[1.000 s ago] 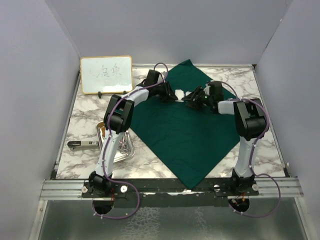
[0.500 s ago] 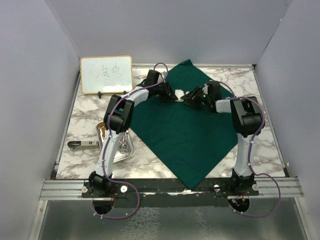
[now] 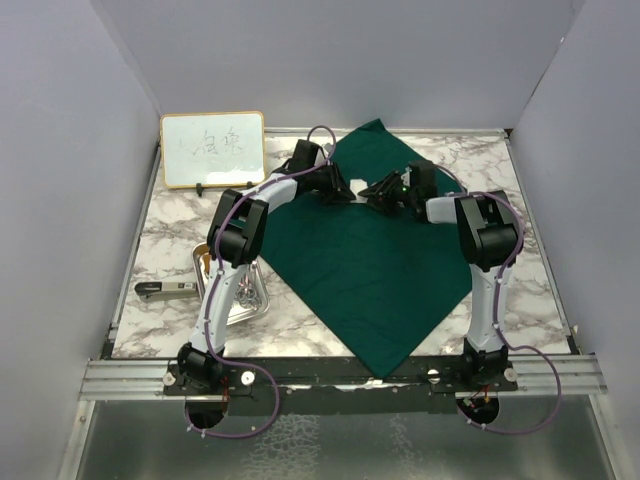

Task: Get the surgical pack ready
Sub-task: Pick up the medical item from the surgical kit.

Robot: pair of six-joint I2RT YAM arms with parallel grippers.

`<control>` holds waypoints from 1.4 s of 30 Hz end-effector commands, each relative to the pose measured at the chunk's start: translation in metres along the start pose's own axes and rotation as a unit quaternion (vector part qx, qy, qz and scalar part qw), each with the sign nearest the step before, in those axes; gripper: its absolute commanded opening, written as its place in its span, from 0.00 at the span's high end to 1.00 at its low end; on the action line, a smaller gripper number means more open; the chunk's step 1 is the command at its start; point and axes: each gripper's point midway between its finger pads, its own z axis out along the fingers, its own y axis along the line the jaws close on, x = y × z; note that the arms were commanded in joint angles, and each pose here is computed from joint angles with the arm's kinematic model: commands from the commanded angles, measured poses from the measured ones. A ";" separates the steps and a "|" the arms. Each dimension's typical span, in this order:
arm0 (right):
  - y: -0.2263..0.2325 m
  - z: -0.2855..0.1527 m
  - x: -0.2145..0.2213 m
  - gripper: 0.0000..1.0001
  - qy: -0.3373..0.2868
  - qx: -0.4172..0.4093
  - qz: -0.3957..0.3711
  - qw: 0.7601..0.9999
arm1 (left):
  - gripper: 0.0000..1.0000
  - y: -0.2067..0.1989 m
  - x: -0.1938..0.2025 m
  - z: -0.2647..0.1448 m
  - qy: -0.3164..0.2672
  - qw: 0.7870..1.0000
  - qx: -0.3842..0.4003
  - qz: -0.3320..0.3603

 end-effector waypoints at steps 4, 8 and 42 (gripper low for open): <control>-0.015 0.009 -0.007 0.66 -0.024 0.045 0.030 0.998 | 0.70 0.037 0.015 0.000 0.015 0.998 -0.052 -0.019; -0.014 0.010 -0.012 0.73 -0.030 0.053 0.028 0.998 | 0.69 0.033 0.013 -0.002 0.011 0.999 -0.049 -0.015; 0.201 -0.159 0.076 0.99 0.099 -0.285 -0.194 0.934 | 0.16 -0.187 0.043 -0.235 -0.150 0.955 0.256 0.009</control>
